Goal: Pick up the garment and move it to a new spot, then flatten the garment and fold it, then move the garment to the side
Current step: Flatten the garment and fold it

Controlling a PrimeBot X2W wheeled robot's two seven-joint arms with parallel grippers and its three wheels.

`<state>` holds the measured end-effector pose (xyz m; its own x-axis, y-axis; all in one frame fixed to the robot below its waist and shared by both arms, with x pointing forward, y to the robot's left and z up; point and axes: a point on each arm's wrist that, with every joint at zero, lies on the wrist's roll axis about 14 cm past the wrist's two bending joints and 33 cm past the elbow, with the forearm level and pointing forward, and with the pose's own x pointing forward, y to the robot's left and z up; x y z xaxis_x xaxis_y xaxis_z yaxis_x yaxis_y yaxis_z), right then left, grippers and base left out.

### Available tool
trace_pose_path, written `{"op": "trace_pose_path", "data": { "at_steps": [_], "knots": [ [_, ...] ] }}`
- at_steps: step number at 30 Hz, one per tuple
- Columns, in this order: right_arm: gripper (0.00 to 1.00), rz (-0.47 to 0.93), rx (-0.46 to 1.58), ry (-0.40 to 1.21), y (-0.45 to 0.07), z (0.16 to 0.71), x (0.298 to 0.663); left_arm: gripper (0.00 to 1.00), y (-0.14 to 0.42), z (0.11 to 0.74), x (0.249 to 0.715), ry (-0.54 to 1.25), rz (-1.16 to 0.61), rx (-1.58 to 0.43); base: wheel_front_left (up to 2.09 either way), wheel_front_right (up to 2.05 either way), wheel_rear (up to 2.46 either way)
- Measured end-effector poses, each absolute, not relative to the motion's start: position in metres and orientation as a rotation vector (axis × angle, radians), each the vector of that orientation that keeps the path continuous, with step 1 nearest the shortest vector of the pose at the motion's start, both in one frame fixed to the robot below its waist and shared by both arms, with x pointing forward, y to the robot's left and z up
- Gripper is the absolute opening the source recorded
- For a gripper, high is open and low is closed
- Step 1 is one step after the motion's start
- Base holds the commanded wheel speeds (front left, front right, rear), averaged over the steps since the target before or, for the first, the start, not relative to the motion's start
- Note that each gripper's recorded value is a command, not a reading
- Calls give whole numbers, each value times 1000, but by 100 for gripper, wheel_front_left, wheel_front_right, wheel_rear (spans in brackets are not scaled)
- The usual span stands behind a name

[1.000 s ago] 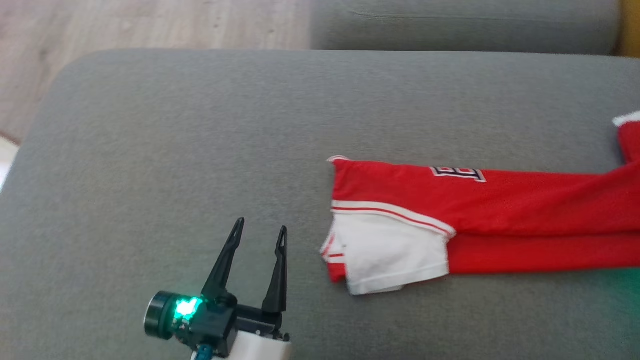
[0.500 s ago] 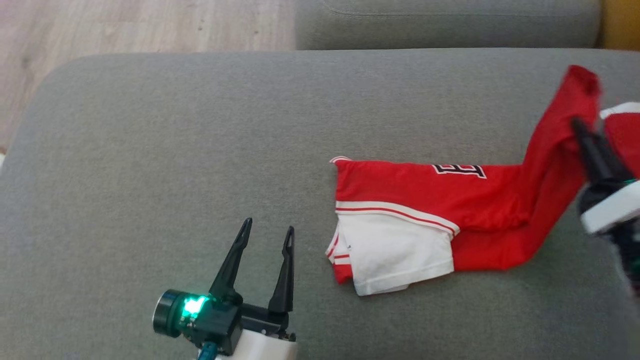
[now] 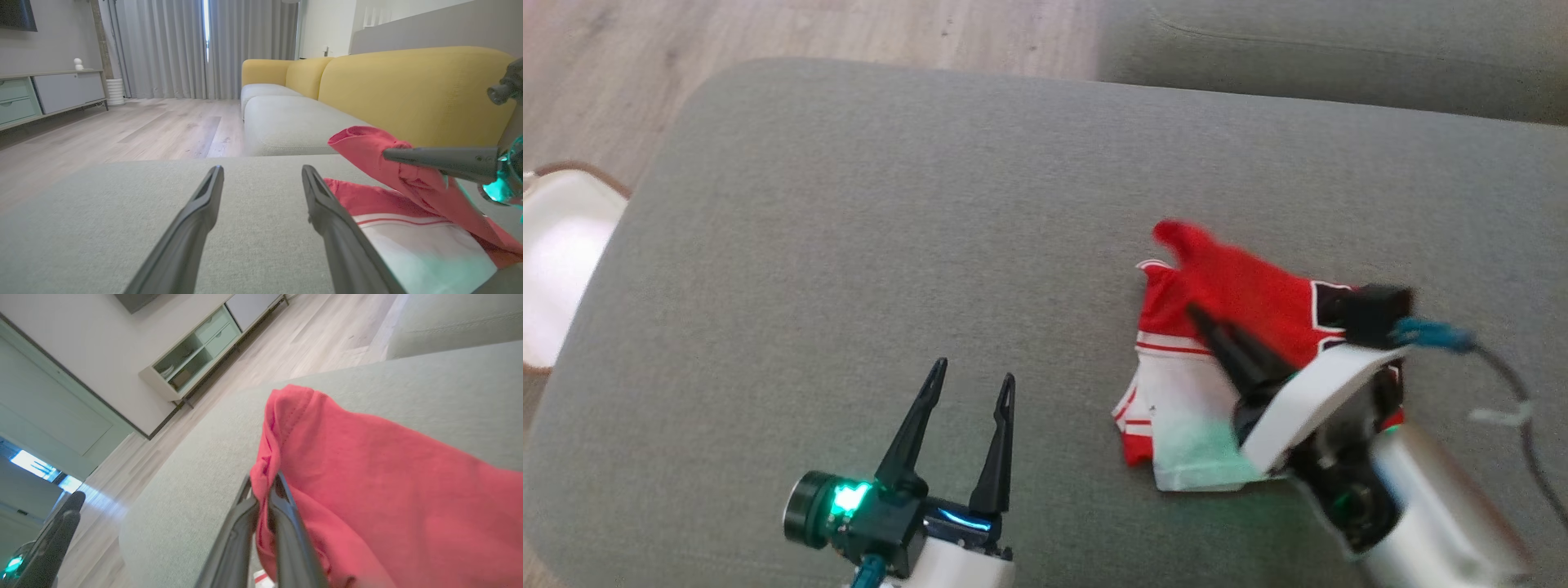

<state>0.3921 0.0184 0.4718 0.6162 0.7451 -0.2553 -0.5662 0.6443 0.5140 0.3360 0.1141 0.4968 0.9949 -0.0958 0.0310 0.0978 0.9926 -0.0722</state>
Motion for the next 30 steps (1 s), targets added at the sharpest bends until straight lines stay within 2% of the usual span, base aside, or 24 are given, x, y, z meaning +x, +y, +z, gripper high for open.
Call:
{"op": "trace_pose_path", "data": {
  "at_steps": [1, 2, 3, 4, 8, 12, 17, 21, 26, 30],
  "knots": [
    [0, 796, 399, 499, 27, 466, 387, 100, 117, 495, 334, -23, -91, -74, 0, 0, 0],
    [7, 812, 390, 519, 36, 460, 381, 100, 119, 494, 332, -18, -80, -73, 0, 0, 0],
    [47, 830, 382, 536, 44, 456, 376, 100, 122, 491, 330, -10, -69, -73, 0, 0, 0],
    [100, 844, 387, 547, 52, 453, 370, 100, 125, 488, 327, -1, -56, -74, 0, 0, 0],
    [100, 876, 422, 541, 74, 457, 359, 100, 129, 480, 319, 24, -43, -80, 0, 0, 0],
    [100, 834, 433, 450, 62, 470, 366, 100, 132, 478, 313, 31, -33, -96, 0, 0, 0],
    [100, 615, 265, 191, -27, 492, 400, 100, 136, 478, 305, 25, -18, -120, 0, 0, 0],
    [100, 512, 192, 87, -70, 507, 403, 100, 136, 484, 306, 1, -20, -113, 0, 0, 0],
    [100, 359, 147, -43, -131, 529, 388, 100, 131, 505, 311, -70, -51, -95, 0, 0, 0],
    [100, 293, 91, -49, -157, 517, 355, 100, 127, 505, 301, -76, -61, -74, 0, 0, 0]
  ]
}}
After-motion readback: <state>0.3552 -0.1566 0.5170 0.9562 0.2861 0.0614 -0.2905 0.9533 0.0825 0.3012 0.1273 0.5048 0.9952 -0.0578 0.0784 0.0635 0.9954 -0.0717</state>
